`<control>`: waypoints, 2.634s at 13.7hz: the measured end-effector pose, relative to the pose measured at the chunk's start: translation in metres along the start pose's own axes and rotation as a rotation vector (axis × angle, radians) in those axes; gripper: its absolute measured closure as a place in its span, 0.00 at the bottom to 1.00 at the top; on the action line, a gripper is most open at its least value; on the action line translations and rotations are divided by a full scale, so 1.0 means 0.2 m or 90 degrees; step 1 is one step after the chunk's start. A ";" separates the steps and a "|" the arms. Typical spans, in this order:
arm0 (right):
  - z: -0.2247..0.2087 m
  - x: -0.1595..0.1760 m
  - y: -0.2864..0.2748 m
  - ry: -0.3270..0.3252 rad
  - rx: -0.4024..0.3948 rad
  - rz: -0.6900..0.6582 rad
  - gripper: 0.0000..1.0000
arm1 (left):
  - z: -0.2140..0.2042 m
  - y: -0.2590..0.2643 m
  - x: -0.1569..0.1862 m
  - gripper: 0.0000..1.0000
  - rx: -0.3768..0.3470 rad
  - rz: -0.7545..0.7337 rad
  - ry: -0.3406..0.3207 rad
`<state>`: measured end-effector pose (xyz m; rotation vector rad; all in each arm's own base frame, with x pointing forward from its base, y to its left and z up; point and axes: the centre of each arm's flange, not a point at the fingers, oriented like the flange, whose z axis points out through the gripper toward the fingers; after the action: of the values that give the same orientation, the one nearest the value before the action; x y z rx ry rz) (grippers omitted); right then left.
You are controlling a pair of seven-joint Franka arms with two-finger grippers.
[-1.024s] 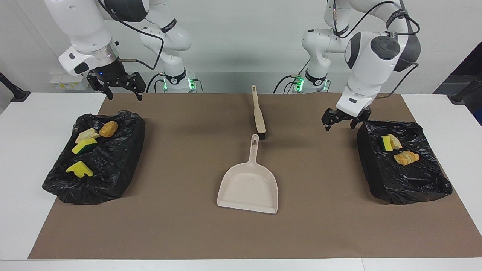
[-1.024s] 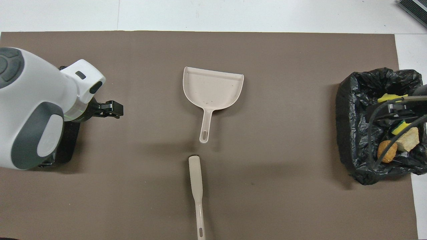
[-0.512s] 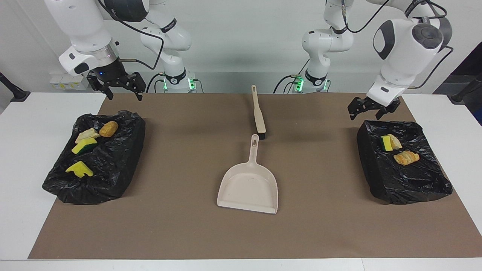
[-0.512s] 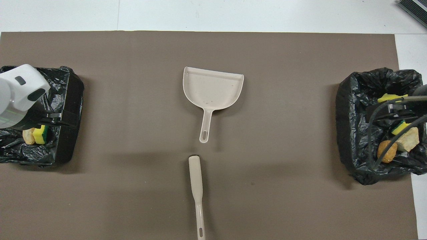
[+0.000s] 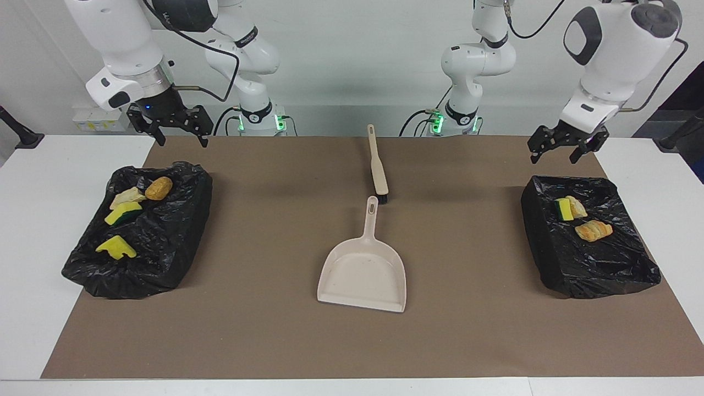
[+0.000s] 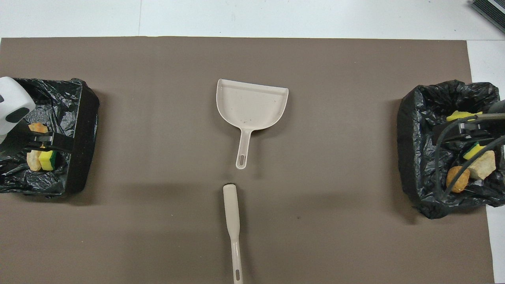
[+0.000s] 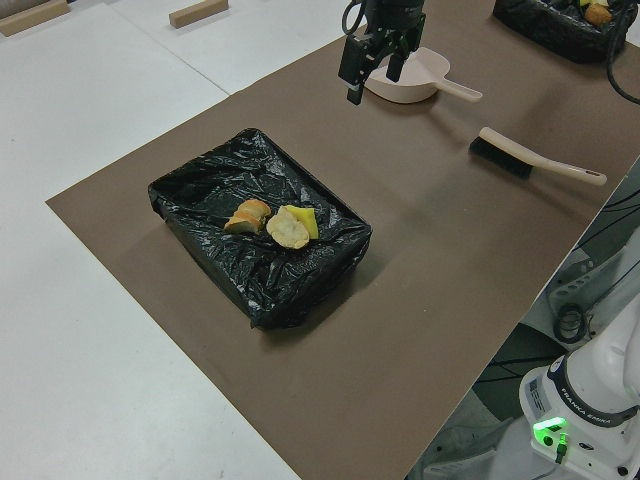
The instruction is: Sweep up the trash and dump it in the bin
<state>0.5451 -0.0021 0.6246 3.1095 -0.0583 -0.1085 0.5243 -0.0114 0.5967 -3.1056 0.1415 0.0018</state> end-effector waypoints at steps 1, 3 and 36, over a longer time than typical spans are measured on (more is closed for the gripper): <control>0.00 0.00 0.00 0.000 0.000 0.000 0.00 | -0.08 0.00 -0.02 0.00 0.000 -0.001 0.002; 0.00 0.00 0.00 0.000 0.000 0.000 0.00 | -0.21 0.00 -0.06 0.00 0.001 -0.002 0.010; 0.00 -0.01 0.03 -0.008 -0.001 0.007 0.00 | -0.29 0.05 -0.09 0.00 0.002 -0.001 -0.001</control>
<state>0.5438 -0.0079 0.6248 3.1074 -0.0748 -0.1267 0.5049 -0.0225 0.6537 -3.1019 0.1384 0.0041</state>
